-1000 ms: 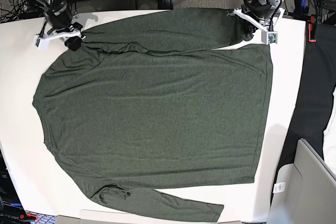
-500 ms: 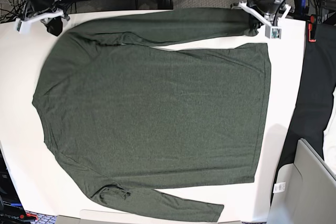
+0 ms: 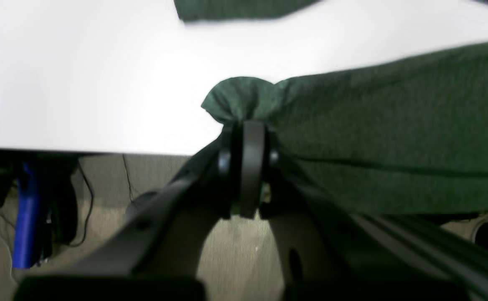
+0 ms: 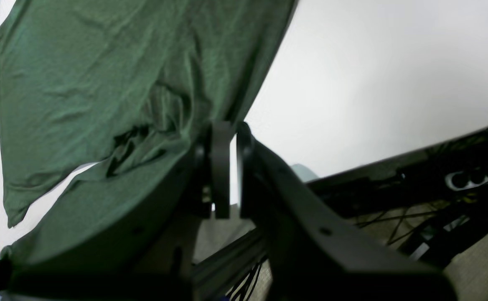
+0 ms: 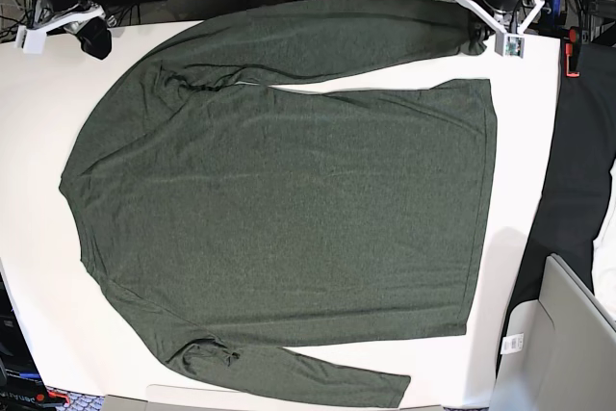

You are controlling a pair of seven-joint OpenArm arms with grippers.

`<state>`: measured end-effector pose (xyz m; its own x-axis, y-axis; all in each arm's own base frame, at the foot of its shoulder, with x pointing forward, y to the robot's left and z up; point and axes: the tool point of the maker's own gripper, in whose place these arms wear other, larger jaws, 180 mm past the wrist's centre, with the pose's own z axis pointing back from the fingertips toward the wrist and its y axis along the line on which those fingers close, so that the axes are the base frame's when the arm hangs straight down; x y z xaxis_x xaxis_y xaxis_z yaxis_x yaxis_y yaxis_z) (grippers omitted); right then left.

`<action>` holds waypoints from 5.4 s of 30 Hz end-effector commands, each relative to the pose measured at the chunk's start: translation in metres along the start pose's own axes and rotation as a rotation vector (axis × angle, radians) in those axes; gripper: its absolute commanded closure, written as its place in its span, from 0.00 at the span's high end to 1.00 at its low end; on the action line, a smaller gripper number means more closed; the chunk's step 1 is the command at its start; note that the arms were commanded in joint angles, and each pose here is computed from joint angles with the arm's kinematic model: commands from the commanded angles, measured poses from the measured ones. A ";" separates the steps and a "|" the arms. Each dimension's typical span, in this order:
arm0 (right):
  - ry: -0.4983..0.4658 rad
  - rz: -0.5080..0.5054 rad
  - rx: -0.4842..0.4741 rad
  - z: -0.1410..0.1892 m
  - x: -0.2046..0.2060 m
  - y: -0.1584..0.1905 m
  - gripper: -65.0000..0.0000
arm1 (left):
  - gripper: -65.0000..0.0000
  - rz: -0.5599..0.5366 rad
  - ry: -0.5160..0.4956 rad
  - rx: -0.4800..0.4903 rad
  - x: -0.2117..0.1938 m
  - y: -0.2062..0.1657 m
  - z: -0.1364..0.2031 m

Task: Fold the T-shirt properly
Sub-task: 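Lift both shoulder corners and pull them apart to stretch the shirt, then release the left gripper and raise it off the shirt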

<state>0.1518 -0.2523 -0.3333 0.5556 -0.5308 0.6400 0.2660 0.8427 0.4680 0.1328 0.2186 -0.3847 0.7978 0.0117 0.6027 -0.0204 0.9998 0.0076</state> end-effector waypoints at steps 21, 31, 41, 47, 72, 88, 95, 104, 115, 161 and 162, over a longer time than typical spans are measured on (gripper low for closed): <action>-0.046 -0.108 -0.001 -0.044 0.000 -0.010 0.48 | 0.00 -0.015 -0.042 -0.011 0.013 -0.004 0.003; -0.053 -0.198 0.008 -0.069 -0.003 -0.015 0.48 | 0.00 -0.014 -0.040 -0.011 0.012 -0.004 0.004; 0.014 -0.303 0.057 -0.098 -0.026 0.004 0.48 | 0.00 -0.012 -0.039 -0.012 0.011 -0.005 0.004; 0.033 -0.290 0.079 -0.099 -0.030 0.012 0.22 | 0.00 -0.012 -0.036 -0.012 0.010 -0.004 0.004; -0.067 -0.076 0.135 0.002 0.003 0.009 0.01 | 0.00 -0.034 -0.023 0.003 0.007 0.004 0.008; -0.156 -0.017 0.168 0.006 0.034 0.026 0.01 | 0.00 -0.102 -0.259 -0.001 0.054 0.010 0.015; -0.218 0.048 0.156 -0.013 0.058 0.033 0.01 | 0.00 -0.100 -0.386 0.001 0.110 0.008 0.005; -0.256 -0.009 0.142 -0.055 0.077 0.021 0.01 | 0.00 -0.036 -0.378 0.001 0.149 0.002 -0.015; -0.237 -0.047 0.151 -0.068 0.072 0.020 0.09 | 0.09 0.025 -0.215 -0.019 0.121 -0.009 -0.030; -0.213 0.033 0.138 -0.040 0.062 0.027 0.26 | 0.40 -0.107 -0.021 -0.015 0.044 -0.020 -0.024; -0.213 0.033 0.138 -0.040 0.062 0.027 0.26 | 0.42 -0.074 0.000 0.000 0.039 -0.017 -0.023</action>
<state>0.2198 -0.2570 -0.3180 0.4151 -0.5312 0.7386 0.1630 0.8421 0.5141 0.1740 0.2023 -0.3866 0.8167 -0.0541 0.5745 0.0333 0.9984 0.0466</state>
